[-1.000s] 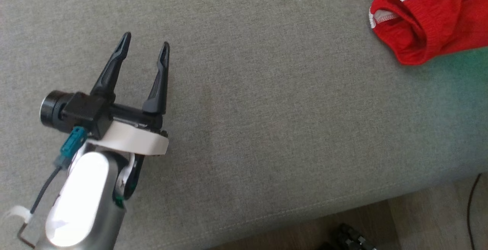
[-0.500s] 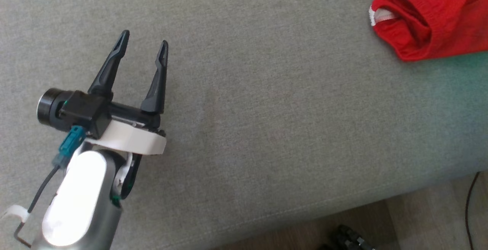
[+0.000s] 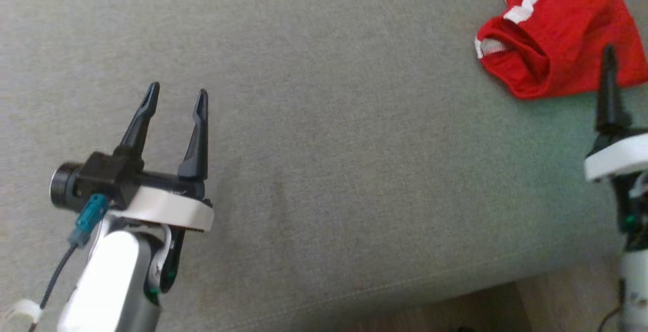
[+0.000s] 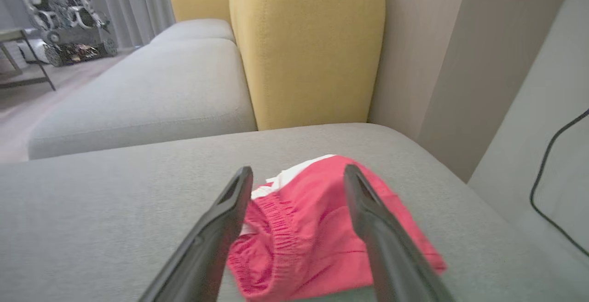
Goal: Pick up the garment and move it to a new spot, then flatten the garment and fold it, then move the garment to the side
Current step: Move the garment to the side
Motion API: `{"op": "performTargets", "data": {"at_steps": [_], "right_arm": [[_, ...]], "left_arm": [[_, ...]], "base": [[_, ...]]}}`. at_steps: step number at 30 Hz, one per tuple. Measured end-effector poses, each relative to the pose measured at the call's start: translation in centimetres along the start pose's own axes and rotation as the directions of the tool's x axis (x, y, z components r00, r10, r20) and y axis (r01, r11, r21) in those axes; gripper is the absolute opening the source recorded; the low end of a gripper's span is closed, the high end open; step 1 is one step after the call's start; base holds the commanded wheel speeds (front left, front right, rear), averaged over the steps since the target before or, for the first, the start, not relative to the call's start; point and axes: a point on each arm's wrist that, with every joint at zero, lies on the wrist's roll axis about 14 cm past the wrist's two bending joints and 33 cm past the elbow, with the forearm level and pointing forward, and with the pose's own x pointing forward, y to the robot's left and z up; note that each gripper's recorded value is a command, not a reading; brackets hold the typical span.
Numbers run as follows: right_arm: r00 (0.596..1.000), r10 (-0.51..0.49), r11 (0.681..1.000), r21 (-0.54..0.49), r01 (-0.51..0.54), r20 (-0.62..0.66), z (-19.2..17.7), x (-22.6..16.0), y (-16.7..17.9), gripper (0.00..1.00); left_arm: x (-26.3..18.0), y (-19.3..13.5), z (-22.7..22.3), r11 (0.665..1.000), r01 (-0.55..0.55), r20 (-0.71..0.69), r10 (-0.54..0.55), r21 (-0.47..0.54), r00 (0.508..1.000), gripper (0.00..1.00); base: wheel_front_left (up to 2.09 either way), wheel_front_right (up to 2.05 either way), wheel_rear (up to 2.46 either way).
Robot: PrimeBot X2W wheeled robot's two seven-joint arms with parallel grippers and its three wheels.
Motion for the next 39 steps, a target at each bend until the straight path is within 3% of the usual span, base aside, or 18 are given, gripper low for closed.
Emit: {"op": "performTargets", "data": {"at_steps": [12, 20, 39], "right_arm": [[0.969, 0.239, 0.963, 0.11, -0.245, 0.063, 0.6, -1.4, 10.9, 1.0], [0.932, 0.346, 0.929, 0.102, -0.357, 0.111, 1.7, -2.8, 15.0, 1.0], [0.927, 0.36, 0.927, 0.073, -0.368, 0.102, 0.2, -8.2, 15.1, 1.0]], "left_arm": [[-5.4, 4.1, 2.1, 0.982, -0.189, 0.016, 0.188, 0.015, 0.982, 1.0], [-9.6, 5.4, 2.8, 0.964, -0.265, 0.017, 0.265, 0.019, 0.964, 1.0], [-15.0, 4.8, 2.9, 0.955, -0.295, 0.004, 0.295, 0.034, 0.956, 1.0]], "base": [[0.0, 0.0, 0.0], [0.0, 0.0, 0.0], [0.0, 0.0, 0.0]]}}
